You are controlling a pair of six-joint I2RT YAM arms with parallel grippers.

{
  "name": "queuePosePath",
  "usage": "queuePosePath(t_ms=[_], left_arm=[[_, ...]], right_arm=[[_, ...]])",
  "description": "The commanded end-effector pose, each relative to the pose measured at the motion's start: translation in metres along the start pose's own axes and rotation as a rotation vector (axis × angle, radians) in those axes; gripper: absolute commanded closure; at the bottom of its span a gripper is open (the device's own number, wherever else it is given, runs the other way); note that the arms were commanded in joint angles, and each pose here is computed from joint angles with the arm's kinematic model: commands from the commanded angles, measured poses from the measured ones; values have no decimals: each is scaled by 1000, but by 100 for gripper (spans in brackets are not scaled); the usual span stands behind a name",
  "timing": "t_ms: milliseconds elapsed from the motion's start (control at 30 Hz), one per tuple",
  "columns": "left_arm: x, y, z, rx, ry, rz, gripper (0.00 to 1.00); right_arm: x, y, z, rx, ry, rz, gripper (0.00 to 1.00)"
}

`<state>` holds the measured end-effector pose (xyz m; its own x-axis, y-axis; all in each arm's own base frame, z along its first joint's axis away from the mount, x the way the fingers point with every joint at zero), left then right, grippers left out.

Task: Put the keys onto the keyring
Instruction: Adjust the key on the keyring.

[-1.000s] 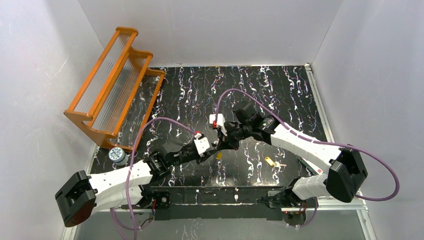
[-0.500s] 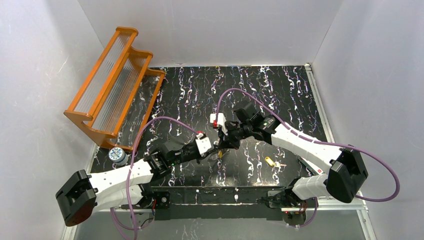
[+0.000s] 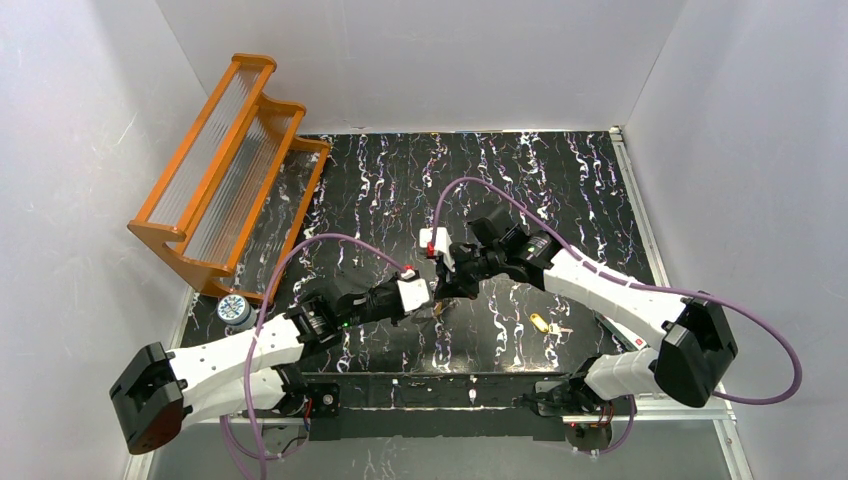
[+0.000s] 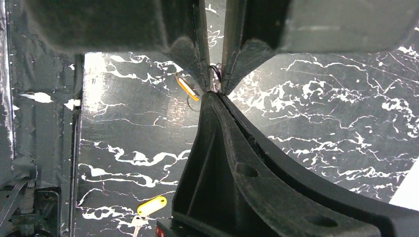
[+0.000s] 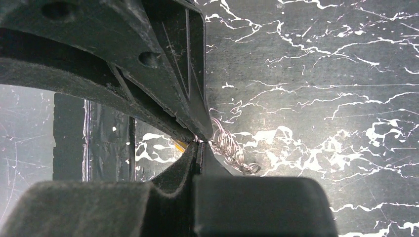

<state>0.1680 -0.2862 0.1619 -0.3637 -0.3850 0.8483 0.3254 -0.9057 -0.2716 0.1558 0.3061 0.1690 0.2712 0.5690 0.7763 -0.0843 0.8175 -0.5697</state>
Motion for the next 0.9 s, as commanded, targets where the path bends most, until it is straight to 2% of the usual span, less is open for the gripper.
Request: queuePosePath(t_ms=[0,67,333,533,667,867], left_arm=[[10,-1,3,-23,35,-2,80],[12,-2,5,-19,42,1,75],[28,-8,13,-2,75,-40,83],[35,-9,15,6,72,-67,78],[35,-7,15,0,69,-57,82],[32,-3,15,-8,53,-34,93]], right_arm=[[24,-11,11,23,-89,-84,99],[25,-12,12,22,-99,-87,99],[25,-15,13,22,-140,-94,99],[26,-16,14,23,-152,-93,99],[27,-17,13,21,-157,-94,99],[28,-16,14,24,-162,-95,99]])
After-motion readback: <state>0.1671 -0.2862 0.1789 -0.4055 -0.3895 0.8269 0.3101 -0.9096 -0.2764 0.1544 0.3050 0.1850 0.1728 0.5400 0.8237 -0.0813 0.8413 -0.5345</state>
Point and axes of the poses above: each gripper's point midway between its finger pads, its own y axis out along the fingers, its own z axis along the line the jaws close on, x = y × z, the point moved 1 cm from there along -y, back along the fingers, and after that the axes turned 12 degrees about y, right-handed, at the moved point
